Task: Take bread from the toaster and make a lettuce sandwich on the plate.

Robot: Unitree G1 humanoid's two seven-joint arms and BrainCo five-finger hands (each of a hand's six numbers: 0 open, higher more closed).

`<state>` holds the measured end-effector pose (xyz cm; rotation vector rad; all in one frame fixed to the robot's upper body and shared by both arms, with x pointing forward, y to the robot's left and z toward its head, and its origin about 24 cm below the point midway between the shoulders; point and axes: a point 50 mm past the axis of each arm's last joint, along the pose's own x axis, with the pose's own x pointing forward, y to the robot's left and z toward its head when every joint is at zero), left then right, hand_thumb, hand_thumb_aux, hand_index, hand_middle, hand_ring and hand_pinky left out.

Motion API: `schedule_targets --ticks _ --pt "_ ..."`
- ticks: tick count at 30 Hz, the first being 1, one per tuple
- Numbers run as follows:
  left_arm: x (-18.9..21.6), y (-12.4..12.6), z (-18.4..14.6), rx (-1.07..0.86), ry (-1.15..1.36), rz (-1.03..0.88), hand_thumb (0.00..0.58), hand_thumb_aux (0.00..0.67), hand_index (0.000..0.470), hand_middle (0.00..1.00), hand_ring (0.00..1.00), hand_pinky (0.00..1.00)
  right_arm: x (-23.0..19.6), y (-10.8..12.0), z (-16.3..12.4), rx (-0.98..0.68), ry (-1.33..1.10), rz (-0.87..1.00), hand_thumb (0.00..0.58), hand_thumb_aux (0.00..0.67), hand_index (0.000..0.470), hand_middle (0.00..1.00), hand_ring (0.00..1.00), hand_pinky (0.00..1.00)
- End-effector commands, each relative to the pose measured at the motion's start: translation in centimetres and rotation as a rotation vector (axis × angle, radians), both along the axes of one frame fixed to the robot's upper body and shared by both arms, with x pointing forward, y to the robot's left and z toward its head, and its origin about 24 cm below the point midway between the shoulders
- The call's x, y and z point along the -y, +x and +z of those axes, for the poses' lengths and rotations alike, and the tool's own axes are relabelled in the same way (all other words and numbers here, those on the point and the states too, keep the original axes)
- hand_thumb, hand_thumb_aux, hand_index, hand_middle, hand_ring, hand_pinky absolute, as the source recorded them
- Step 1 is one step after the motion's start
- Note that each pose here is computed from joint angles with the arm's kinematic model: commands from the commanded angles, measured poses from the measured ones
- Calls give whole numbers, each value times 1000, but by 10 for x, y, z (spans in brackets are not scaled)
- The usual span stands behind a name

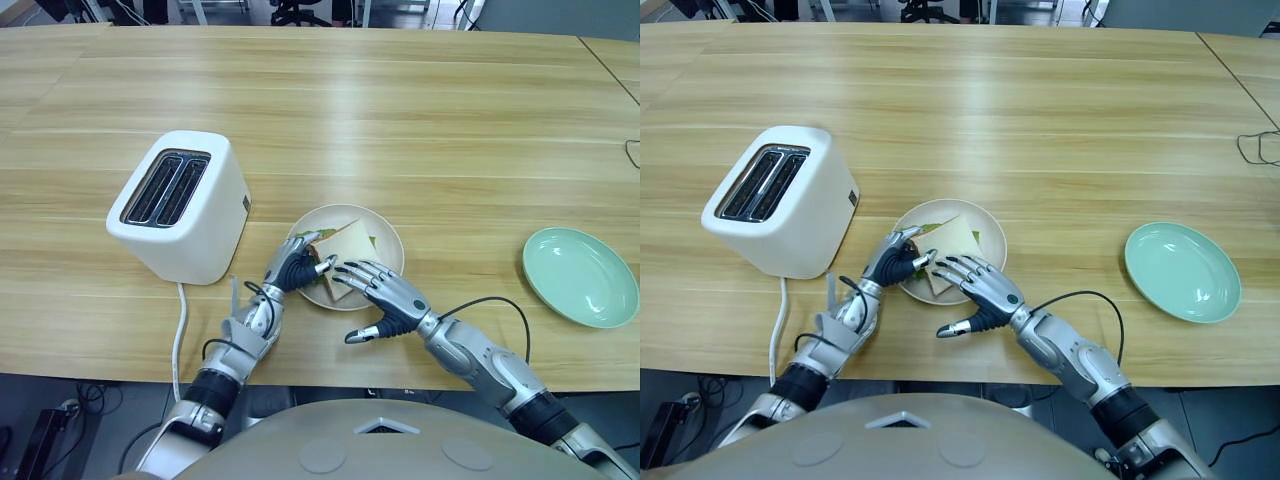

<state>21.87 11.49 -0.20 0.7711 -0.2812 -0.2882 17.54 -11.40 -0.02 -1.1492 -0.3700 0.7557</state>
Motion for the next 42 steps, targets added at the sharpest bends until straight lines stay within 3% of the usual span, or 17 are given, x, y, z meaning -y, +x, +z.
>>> schedule_targets --ticks 1,6,9,13,15,16,17,19,20,21,22,23,24,25,27,32,42 --pt "-11 1 58 392 45 74 0 0 0 0 0 0 19 -2 -33 -166 -176 -89 0 0 0 0 0 0" --pt "-40 -7 88 565 43 196 0 0 0 0 0 0 7 14 -9 23 -70 -65 0 0 0 0 0 0" --pt "-44 -13 75 468 15 150 0 0 0 0 0 0 -2 16 24 171 163 -46 0 0 0 0 0 0" --pt "-40 -28 50 279 1 18 23 13 9 0 0 0 11 9 52 161 435 -91 0 0 0 0 0 0" --pt "-39 -34 47 244 -5 -19 294 200 137 0 0 0 18 7 56 157 457 -97 9 5 4 0 0 0" --pt "-39 -37 46 223 -16 -44 460 365 251 0 0 0 21 5 57 150 476 -102 62 37 25 0 0 0" --pt "-37 -41 44 197 -23 -79 460 365 251 0 0 0 23 3 59 142 495 -105 62 37 25 0 0 0" --pt "-32 -50 36 128 2 -177 553 525 361 0 0 0 26 -3 63 115 531 -92 179 113 78 0 0 0" --pt "-29 -56 30 78 26 -229 553 525 361 0 0 0 27 -6 63 83 552 -84 179 113 78 0 0 0" --pt "-27 -62 24 39 58 -282 580 670 460 133 133 133 27 -10 62 38 566 -70 230 150 103 51 51 51" --pt "-25 -68 17 -1 98 -337 580 670 460 227 227 227 26 -16 59 -24 561 -42 304 208 143 208 208 208" --pt "-23 -75 10 -42 130 -386 580 670 460 455 455 455 25 -21 56 -78 544 -13 478 389 267 545 545 545" --pt "-22 -81 5 -74 152 -430 580 670 460 776 776 776 24 -27 52 -132 520 15 580 670 460 1000 1000 1000" --pt "-22 -86 1 -104 171 -463 580 670 460 953 953 953 23 -35 46 -191 474 51 580 670 460 1000 1000 1000" --pt "-23 -93 -3 -147 194 -513 580 670 460 1000 1000 1000 22 -46 32 -273 371 95 580 670 460 1000 1000 1000" --pt "-26 -92 -15 -208 298 -556 580 670 460 1000 1000 1000 22 -40 9 -258 175 77 580 670 460 1000 1000 1000" --pt "-20 -26 -38 -197 466 -387 580 670 460 1000 1000 1000 8 20 -21 -135 -112 -69 580 670 460 1000 1000 1000"
